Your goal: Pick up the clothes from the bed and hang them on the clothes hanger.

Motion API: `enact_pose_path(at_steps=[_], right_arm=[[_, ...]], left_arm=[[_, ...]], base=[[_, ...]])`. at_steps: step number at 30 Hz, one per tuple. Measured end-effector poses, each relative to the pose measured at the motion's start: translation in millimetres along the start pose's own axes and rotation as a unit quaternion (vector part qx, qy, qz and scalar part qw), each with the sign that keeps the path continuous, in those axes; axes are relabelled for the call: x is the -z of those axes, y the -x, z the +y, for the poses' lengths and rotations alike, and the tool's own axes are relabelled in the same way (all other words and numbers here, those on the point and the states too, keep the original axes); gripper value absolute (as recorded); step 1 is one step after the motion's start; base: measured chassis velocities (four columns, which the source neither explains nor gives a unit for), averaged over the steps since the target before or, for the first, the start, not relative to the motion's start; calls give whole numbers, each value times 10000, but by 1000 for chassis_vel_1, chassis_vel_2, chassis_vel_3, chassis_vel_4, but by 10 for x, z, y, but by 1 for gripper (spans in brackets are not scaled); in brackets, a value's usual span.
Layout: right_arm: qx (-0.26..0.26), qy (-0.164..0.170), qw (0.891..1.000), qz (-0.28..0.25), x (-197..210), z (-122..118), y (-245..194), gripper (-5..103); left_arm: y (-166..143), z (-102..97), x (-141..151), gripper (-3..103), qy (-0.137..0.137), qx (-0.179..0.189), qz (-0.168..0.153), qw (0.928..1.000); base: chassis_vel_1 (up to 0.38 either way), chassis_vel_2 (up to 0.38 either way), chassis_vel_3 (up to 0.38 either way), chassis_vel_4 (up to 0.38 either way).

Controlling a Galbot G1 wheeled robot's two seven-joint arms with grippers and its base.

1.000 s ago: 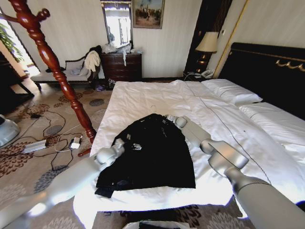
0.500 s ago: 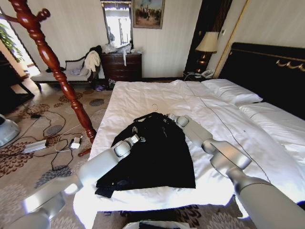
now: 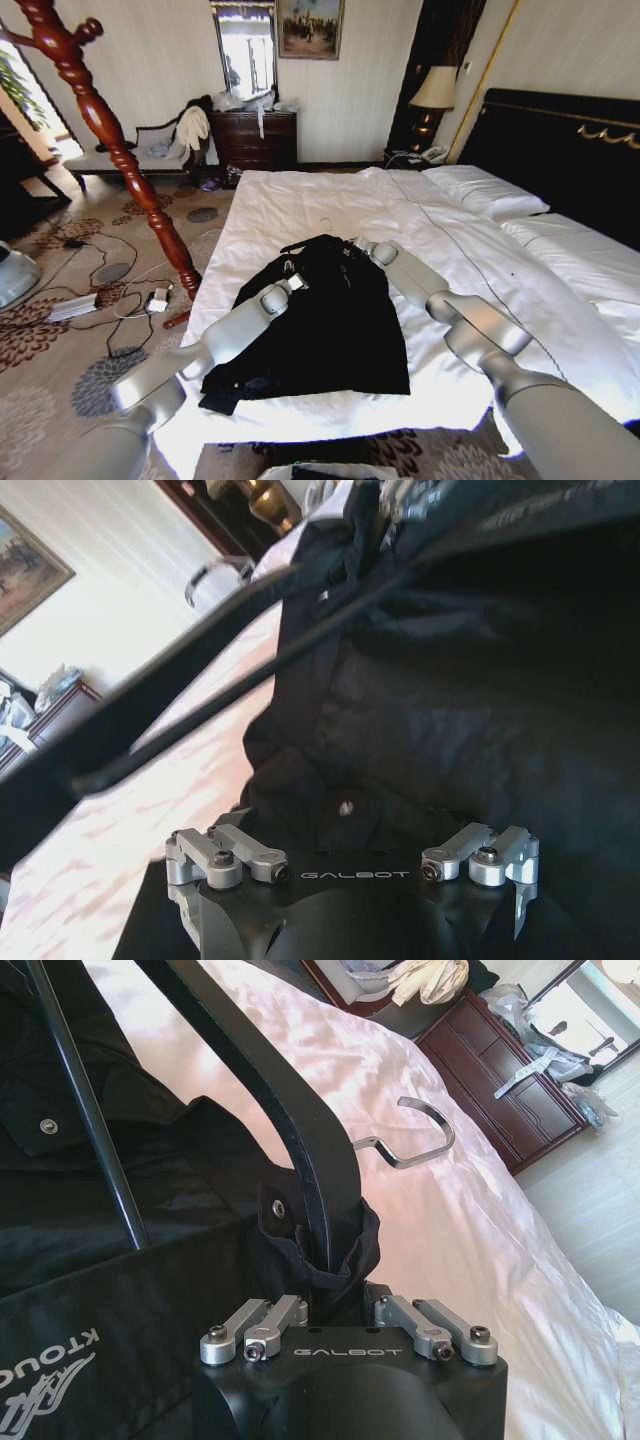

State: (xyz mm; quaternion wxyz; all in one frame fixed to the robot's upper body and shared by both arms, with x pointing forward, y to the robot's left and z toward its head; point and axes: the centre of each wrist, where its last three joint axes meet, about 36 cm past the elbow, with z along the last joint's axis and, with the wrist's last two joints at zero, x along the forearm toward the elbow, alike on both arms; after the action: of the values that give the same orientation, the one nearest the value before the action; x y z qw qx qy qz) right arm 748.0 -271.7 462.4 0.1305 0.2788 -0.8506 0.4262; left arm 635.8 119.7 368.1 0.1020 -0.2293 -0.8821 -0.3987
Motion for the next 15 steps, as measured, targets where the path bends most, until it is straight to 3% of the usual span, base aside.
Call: enact_pose_path(at_steps=[7, 13, 15], right_arm=[[24, 22, 10000, 18, -30, 25, 0, 22], [44, 45, 10000, -9, 5, 25, -15, 22], [56, 65, 10000, -14, 15, 32, -14, 22]], left_arm=[[16, 21, -78, 93, 43, -10, 132, 9999], [166, -29, -171, 90, -76, 48, 260, 9996], [210, -30, -156, 84, -60, 73, 276, 9996]], base=[[0, 0, 0, 0], [0, 0, 0, 0], [0, 0, 0, 0]])
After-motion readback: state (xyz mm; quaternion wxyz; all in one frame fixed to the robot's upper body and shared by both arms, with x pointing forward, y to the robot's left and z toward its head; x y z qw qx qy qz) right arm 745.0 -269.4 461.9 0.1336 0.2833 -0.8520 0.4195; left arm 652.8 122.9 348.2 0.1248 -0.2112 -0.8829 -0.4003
